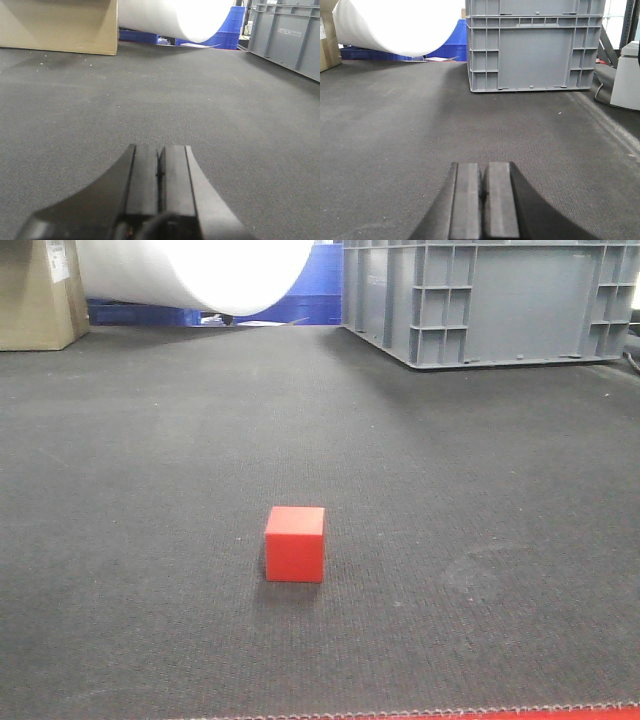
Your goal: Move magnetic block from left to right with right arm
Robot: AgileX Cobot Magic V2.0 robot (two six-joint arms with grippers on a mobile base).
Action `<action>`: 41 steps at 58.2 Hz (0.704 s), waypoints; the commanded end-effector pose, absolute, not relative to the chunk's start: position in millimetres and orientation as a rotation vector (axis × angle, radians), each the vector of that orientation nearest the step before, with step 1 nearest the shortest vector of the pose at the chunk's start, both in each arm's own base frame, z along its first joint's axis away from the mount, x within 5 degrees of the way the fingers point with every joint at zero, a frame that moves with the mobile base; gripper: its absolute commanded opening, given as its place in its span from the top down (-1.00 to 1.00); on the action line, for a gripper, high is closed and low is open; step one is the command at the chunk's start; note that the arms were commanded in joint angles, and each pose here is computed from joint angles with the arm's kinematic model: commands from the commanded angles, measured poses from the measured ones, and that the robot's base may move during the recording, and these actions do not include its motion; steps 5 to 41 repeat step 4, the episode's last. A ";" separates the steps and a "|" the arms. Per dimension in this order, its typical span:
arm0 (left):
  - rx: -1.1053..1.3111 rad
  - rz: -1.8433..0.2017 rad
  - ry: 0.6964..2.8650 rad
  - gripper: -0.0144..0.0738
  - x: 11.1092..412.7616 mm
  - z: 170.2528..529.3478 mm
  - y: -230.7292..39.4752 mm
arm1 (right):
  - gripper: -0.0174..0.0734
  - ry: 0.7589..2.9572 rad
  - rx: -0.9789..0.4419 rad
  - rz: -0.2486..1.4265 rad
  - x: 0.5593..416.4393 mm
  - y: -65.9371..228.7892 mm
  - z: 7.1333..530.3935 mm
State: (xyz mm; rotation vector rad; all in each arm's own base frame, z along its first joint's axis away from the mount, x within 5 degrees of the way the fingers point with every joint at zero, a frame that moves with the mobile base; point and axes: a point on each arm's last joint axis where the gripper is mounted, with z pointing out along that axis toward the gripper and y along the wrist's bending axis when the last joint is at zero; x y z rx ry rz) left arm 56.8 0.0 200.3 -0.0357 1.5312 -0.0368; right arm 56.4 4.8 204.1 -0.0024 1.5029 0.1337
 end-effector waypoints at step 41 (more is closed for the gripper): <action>-0.042 -0.046 1.446 0.96 55.8 205.7 0.1 | 0.50 1.398 -0.010 0.122 53.9 4.3 212.3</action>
